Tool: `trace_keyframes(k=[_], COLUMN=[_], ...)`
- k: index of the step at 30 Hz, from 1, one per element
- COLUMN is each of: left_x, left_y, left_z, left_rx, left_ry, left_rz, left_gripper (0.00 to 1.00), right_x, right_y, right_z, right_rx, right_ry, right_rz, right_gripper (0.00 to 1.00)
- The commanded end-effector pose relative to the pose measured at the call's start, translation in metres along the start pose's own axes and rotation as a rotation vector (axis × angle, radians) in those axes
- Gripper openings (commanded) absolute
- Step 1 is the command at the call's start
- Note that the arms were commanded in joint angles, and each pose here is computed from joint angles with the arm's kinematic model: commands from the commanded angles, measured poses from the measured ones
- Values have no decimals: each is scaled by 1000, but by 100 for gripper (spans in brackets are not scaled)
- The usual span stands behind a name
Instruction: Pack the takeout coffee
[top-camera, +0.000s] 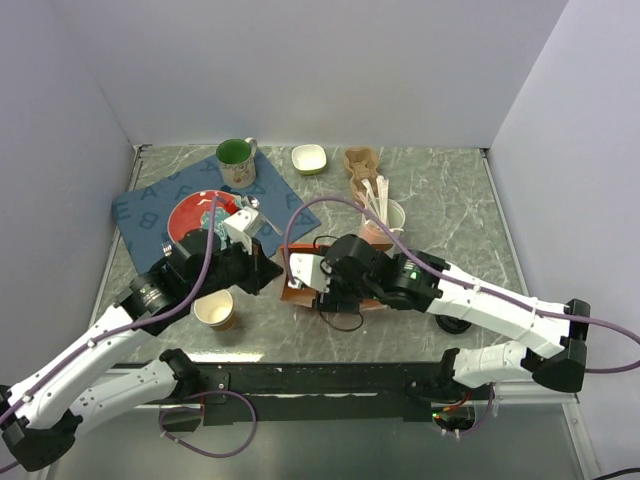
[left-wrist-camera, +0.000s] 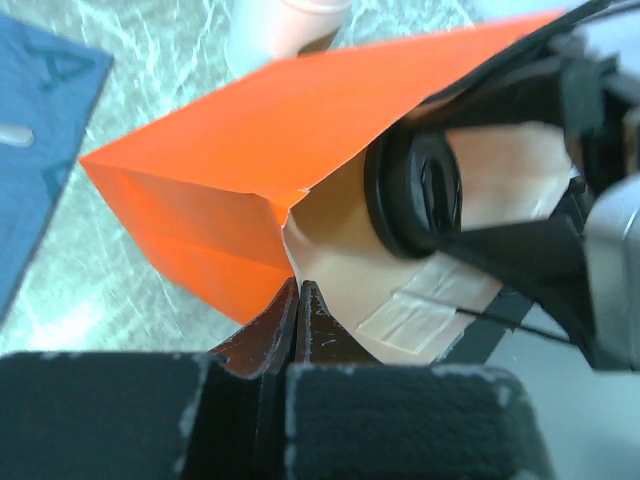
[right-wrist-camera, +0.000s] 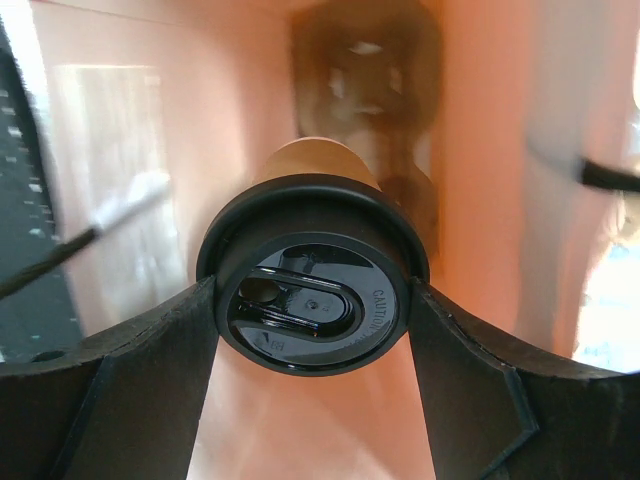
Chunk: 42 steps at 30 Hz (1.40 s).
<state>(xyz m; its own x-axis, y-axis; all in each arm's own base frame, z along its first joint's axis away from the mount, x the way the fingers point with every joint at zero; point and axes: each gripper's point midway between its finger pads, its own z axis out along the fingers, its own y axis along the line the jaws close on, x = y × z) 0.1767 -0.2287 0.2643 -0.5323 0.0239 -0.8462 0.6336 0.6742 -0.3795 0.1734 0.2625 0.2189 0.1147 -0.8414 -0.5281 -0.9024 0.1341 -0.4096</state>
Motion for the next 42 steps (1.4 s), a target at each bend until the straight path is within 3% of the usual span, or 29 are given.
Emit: trace_keyframes(k=[1,12,29,33,42], left_x=[-29,16,17,20,33], left_y=[-12,-14,-26,-27,-17], left_z=[-14,-15,-18,-20,-26], left_rx=[66,167,248,256,218], left_ry=[-157,-100,-135,-129,-110], left_rz=[80,136,163,163,167], left_gripper=[1,1,1,1,1], right_x=[-25,-12,6,7,14], right_y=[11,-8,-46,-43,-31], right_z=[-6,6,20,26,34], right_rx=[-5,121,206,179,79], right_ry=[-62,-39,49,35,35], right_rz=[11,-98,-257,-347,-388], right_gripper=[57,59,59,59,59])
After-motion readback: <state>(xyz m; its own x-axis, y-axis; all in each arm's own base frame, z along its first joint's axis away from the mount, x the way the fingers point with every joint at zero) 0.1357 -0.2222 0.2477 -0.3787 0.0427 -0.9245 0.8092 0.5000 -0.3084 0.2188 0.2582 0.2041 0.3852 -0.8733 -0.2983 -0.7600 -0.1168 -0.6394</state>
